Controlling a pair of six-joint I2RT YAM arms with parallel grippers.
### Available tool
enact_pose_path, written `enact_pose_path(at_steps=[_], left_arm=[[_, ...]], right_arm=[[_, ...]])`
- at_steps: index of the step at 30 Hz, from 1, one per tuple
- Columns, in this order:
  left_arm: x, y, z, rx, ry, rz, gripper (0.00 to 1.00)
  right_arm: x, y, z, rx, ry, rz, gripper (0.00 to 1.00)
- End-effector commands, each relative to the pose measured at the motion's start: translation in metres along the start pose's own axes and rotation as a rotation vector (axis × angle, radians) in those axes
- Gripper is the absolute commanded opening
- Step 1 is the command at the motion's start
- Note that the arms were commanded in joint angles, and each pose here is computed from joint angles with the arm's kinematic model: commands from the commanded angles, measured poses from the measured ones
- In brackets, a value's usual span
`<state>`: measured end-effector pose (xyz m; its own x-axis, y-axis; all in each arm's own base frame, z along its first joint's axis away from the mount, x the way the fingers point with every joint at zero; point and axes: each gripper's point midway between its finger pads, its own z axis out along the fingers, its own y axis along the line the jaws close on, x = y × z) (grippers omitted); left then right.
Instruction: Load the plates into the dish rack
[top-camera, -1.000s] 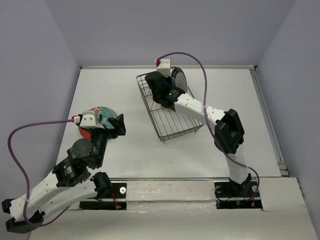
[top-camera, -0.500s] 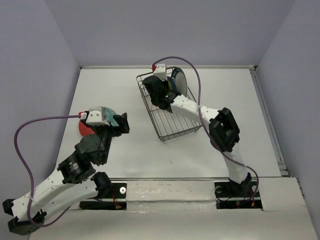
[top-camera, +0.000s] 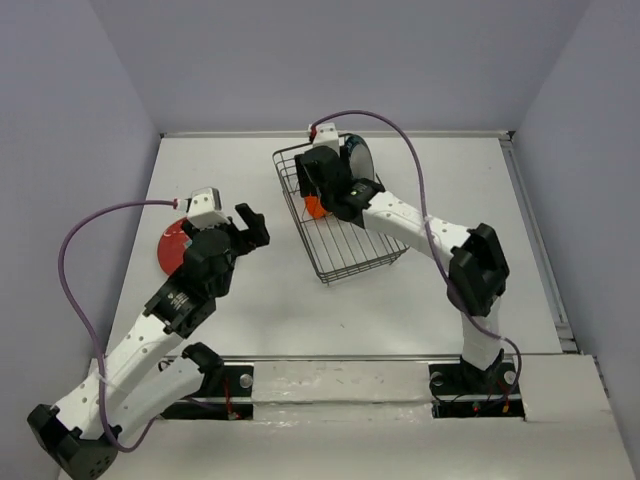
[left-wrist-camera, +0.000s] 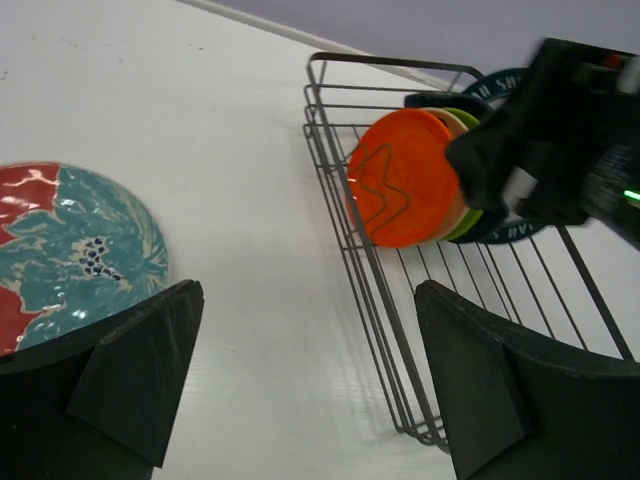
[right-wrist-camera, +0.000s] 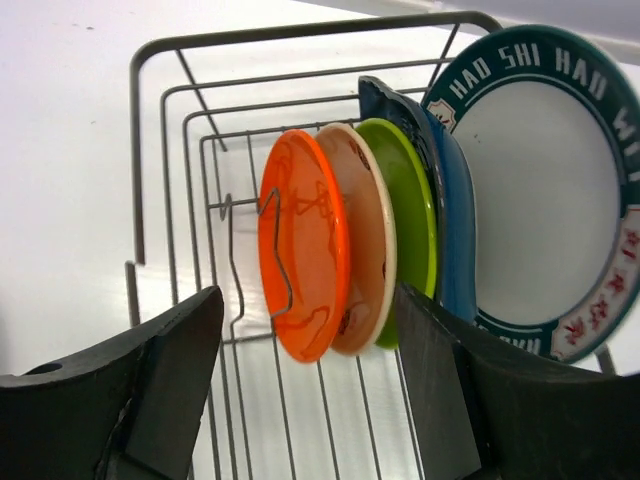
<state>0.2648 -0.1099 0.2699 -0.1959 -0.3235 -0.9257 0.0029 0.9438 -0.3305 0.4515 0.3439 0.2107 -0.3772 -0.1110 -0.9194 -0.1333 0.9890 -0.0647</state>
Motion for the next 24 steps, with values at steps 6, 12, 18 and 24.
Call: enact_pose_path(at_steps=[6, 12, 18, 24], left_arm=[[0.054, 0.109, 0.031, -0.234, 0.07, -0.435, 0.99], [0.105, 0.184, 0.02, -0.509, 0.1, -0.559, 0.99], [0.147, 0.221, 0.01, -0.649, 0.136, -0.665, 0.97], [0.165, 0.231, 0.023, -0.683, 0.113, -0.774, 0.9]], right_arm=[[-0.039, -0.002, -0.098, -0.324, -0.055, 0.143, 0.75], [-0.026, -0.006, -0.131, -0.445, -0.053, 0.168, 0.78], [-0.014, -0.014, -0.146, -0.474, -0.047, 0.156, 0.78], [-0.002, -0.011, -0.152, -0.52, -0.033, 0.152, 0.78]])
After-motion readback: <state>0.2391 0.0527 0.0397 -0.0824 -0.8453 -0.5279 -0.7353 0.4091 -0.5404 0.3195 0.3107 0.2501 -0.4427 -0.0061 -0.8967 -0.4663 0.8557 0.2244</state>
